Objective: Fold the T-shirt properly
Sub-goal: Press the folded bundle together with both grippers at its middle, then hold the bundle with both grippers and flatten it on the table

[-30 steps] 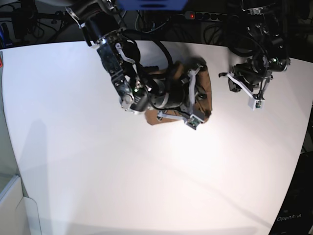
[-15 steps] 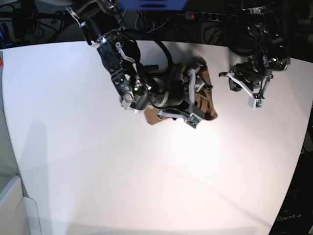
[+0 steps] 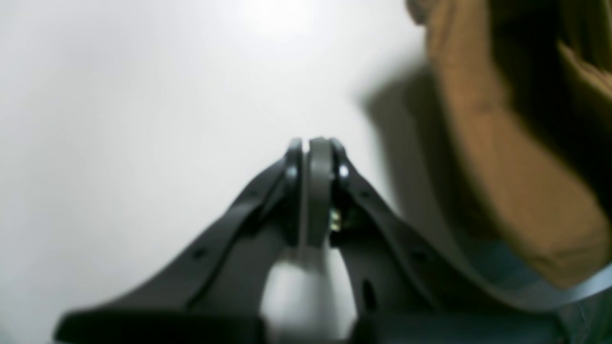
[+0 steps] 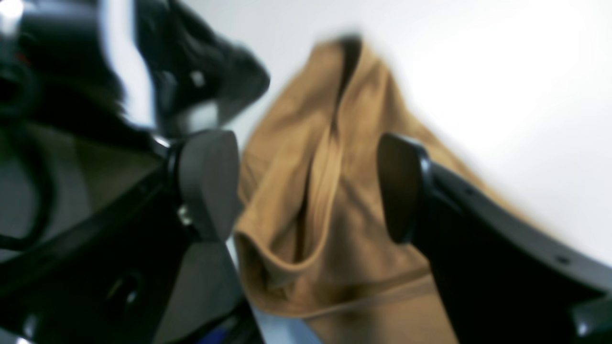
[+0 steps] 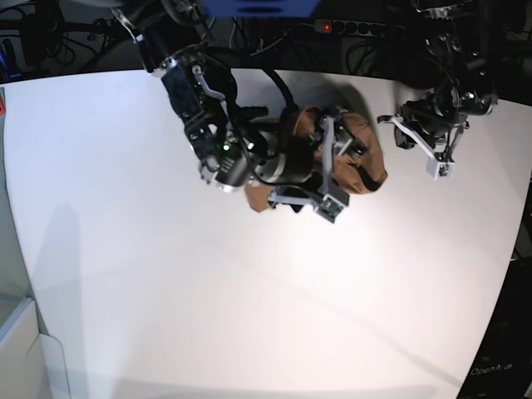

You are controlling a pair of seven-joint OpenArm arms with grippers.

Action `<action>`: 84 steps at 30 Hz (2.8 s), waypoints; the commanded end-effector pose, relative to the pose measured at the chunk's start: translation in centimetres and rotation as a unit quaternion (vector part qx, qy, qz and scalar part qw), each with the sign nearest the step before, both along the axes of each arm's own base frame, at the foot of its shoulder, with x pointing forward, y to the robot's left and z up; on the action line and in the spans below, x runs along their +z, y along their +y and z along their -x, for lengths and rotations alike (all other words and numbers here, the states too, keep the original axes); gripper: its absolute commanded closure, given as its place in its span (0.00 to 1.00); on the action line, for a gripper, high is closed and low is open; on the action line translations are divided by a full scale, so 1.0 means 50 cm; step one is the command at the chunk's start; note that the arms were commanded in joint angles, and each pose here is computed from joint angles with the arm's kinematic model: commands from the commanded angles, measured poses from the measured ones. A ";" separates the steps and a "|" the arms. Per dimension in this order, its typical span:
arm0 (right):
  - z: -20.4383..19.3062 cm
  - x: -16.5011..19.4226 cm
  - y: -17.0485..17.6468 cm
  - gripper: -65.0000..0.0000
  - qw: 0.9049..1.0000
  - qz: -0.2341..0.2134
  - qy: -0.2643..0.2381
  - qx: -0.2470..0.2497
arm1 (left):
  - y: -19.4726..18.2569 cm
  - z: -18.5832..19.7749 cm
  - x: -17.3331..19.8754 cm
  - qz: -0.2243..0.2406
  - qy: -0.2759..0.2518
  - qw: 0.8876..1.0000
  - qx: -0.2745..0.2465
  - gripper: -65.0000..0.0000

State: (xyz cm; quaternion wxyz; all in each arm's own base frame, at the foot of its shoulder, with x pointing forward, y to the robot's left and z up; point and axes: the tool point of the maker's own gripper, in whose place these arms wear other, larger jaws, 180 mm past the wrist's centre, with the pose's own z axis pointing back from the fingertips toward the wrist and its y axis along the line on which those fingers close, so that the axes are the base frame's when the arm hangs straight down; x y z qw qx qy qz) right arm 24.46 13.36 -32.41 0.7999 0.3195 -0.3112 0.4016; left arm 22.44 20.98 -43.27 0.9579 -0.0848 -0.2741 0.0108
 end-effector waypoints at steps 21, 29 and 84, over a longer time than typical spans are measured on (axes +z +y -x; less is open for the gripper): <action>-0.013 -0.084 -0.101 0.99 0.999 0.030 0.004 -0.025 | 0.026 0.002 0.025 -0.025 -0.013 0.999 -0.036 0.96; -0.047 -0.098 -0.145 1.00 0.998 0.056 -0.010 -0.032 | -0.008 0.032 0.017 -0.037 0.019 0.988 -0.149 0.96; -0.229 -0.068 -0.431 1.00 0.966 0.229 -0.113 -0.051 | -0.165 -0.186 -0.034 -0.044 0.016 0.979 -0.201 0.96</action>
